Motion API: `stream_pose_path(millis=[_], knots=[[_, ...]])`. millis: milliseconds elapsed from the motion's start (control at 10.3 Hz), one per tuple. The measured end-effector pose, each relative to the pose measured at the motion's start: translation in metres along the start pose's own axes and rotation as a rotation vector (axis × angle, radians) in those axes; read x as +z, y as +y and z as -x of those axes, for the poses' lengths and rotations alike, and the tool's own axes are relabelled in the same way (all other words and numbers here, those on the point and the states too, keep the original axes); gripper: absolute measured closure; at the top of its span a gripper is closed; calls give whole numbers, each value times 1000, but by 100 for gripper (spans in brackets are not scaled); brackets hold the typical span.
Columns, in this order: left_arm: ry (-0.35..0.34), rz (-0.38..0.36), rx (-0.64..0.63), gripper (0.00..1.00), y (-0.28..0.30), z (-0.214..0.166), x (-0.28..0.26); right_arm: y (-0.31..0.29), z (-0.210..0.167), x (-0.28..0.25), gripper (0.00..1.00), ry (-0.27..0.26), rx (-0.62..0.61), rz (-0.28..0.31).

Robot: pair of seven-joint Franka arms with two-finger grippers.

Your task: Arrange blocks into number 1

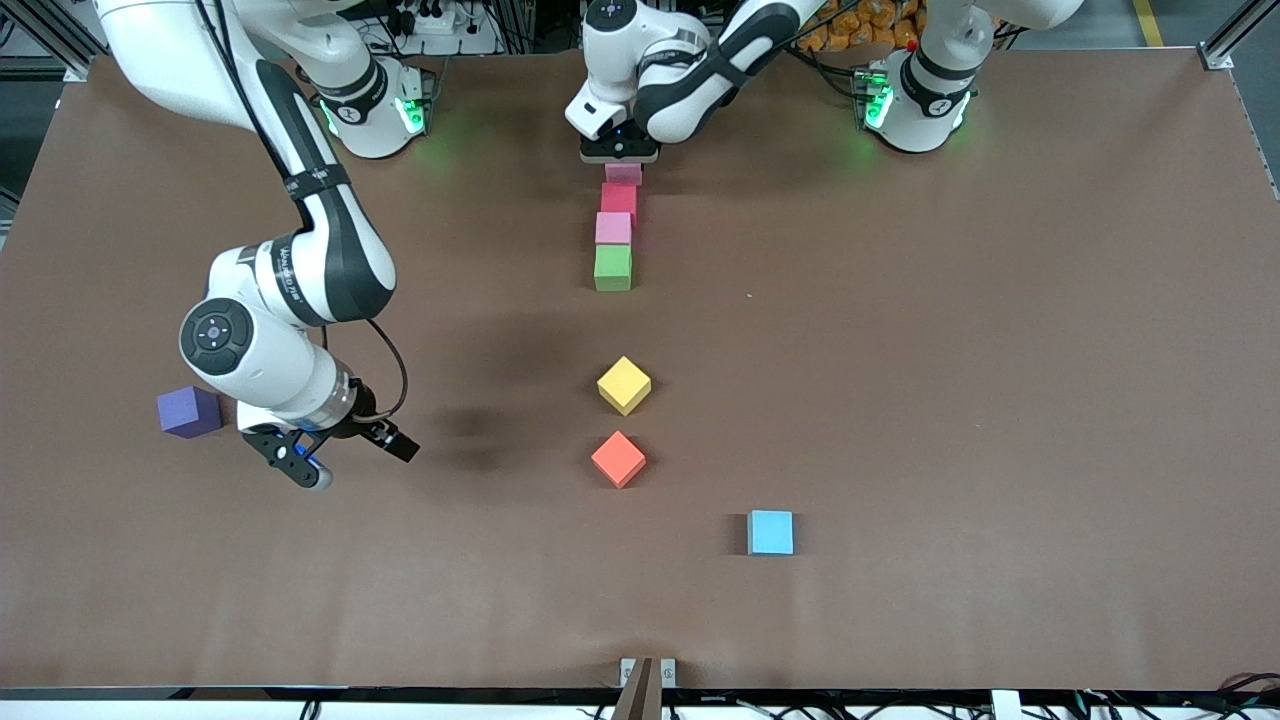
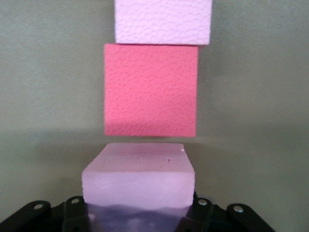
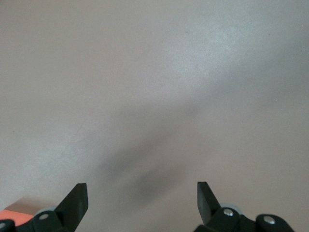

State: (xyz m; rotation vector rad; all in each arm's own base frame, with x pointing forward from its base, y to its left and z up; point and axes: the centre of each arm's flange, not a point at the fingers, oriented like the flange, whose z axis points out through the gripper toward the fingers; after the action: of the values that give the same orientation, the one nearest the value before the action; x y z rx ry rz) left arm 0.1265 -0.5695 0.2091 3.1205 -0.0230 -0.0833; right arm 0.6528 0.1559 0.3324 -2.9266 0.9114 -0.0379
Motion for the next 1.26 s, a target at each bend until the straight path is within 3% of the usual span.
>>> stream_pose_path(millis=[292, 777, 1069, 1263], knots=[[-18, 2, -12, 35, 6, -13, 12, 4, -8, -26, 0, 24, -20, -26], [-14, -3, -11, 33, 4, -27, 17, 73, -38, -125, 0, 0, -192, -16], [-1, -42, -21, 1, 2, -35, 15, 103, -39, -172, 0, -3, -223, -20], [51, -60, -45, 0, 8, -53, -15, 104, -38, -172, 0, -10, -225, -17]])
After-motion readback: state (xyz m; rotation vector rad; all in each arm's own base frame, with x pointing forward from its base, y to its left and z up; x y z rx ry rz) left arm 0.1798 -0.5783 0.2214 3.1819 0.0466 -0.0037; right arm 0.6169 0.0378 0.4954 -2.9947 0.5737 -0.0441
